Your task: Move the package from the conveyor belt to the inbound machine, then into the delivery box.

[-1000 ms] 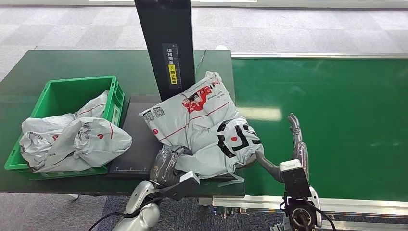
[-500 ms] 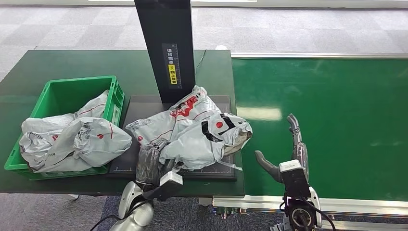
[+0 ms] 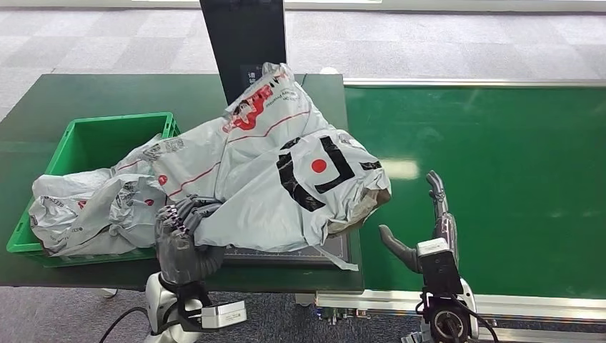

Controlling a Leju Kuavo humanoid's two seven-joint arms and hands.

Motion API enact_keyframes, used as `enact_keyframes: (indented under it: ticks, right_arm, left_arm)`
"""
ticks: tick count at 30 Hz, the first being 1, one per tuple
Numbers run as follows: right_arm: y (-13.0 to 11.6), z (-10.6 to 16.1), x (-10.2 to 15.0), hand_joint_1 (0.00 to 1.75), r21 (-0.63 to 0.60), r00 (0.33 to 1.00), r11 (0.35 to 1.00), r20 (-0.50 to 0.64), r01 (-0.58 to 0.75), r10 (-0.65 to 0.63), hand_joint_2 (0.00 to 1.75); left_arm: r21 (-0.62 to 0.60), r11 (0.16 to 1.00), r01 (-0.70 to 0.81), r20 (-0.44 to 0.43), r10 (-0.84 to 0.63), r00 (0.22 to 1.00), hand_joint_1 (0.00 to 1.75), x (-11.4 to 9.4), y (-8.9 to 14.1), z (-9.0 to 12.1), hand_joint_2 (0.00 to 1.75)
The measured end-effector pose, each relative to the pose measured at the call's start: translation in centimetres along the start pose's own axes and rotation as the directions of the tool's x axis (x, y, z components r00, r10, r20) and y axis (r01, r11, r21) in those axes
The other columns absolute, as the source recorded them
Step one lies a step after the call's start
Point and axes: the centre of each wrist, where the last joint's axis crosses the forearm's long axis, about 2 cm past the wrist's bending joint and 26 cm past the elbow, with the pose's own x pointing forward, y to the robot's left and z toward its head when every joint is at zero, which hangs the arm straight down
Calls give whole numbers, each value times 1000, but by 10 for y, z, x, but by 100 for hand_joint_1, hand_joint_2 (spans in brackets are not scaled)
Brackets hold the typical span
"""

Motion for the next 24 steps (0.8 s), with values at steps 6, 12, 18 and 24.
enact_keyframes:
  ticks: [6,12,18,24]
  right_arm:
    - [0,2,-1,0,-1,1000,1000,-3,1,-1,175]
    - [-1,3,-1,0,-8,1000,1000,-6,-6,6,175]
    - [-14,29,-1,0,-69,998,996,-48,-55,52,175]
    - [-30,42,1,0,-91,995,992,-65,-82,76,175]
  left_arm:
    - [116,954,275,123,-289,950,175,-10,53,-35,175]
    - [141,841,522,85,-536,840,175,-48,97,-48,175]
    - [-36,805,592,-418,-550,723,175,-118,108,-26,175]
    - [-278,825,492,-644,-540,542,175,-164,102,3,175]
